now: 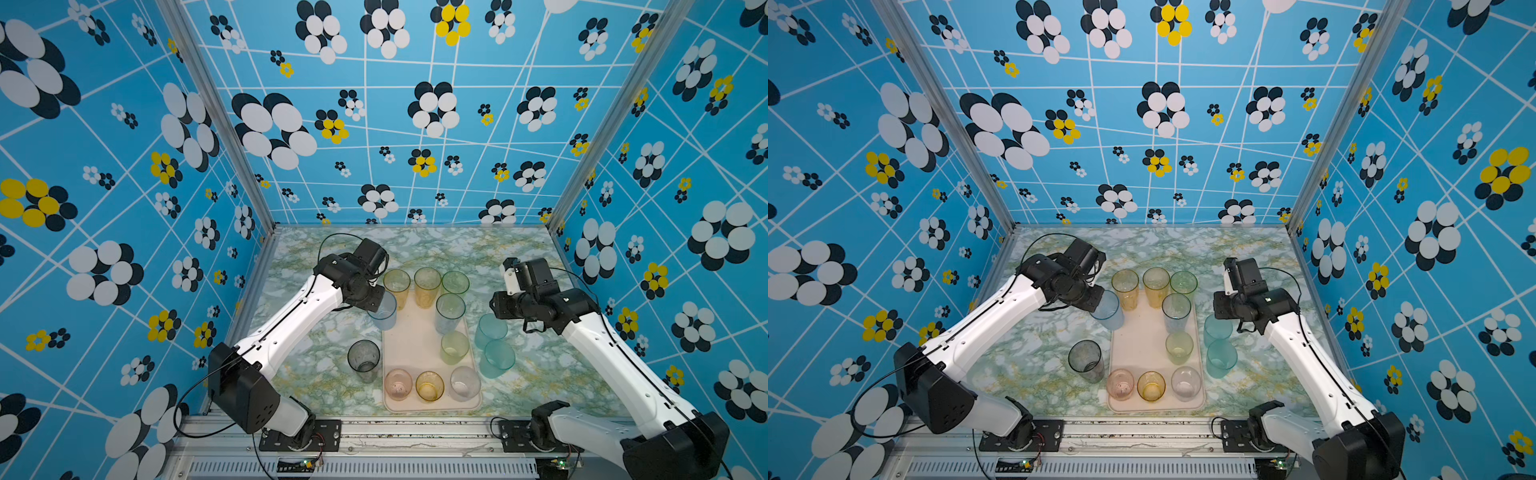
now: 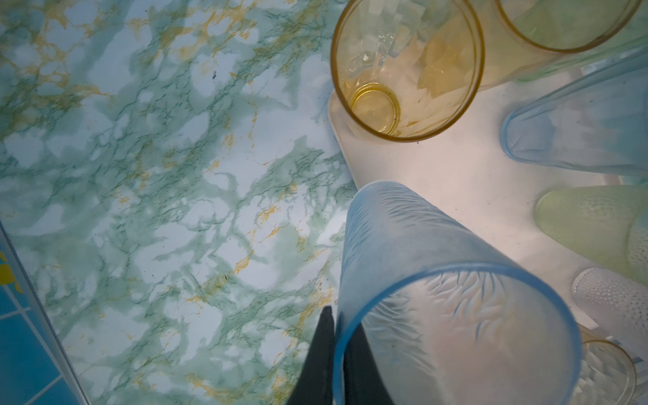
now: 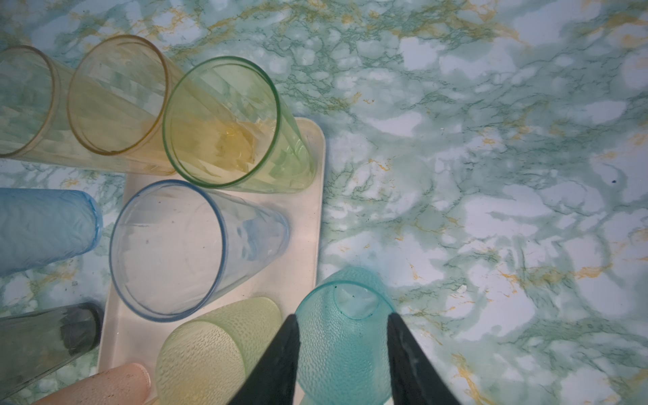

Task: Place the glasses into the tray
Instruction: Pick up the glass from the center of the table, then place the glass on the tray.

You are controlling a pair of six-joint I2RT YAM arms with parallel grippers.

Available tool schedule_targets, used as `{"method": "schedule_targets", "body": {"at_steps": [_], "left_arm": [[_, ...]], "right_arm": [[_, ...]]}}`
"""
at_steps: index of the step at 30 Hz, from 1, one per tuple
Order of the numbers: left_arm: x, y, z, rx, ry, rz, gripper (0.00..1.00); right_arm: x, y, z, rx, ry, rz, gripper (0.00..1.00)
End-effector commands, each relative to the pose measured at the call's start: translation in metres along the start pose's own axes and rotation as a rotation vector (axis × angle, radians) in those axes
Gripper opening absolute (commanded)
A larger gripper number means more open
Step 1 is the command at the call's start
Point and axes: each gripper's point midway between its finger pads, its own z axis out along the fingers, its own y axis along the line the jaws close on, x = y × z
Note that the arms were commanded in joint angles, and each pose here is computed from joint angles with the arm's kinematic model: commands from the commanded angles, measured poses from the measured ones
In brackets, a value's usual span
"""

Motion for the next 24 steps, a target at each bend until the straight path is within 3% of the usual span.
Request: {"method": "schedule_targets", "body": {"at_steps": [1, 13, 24], "left_arm": [[-0.015, -0.02, -0.002, 0.042, -0.019, 0.056, 0.05], [-0.031, -0.068, 0.028, 0.082, 0.049, 0.196, 0.05], [-0.04, -0.074, 0.045, 0.063, 0.084, 0.242, 0.05]], "right_arm": [[0.004, -0.004, -0.002, 0.009, 0.0, 0.002, 0.44], [0.007, -0.006, -0.002, 0.014, 0.003, 0.001, 0.44], [0.011, -0.008, -0.002, 0.023, 0.008, -0.007, 0.44]]}}
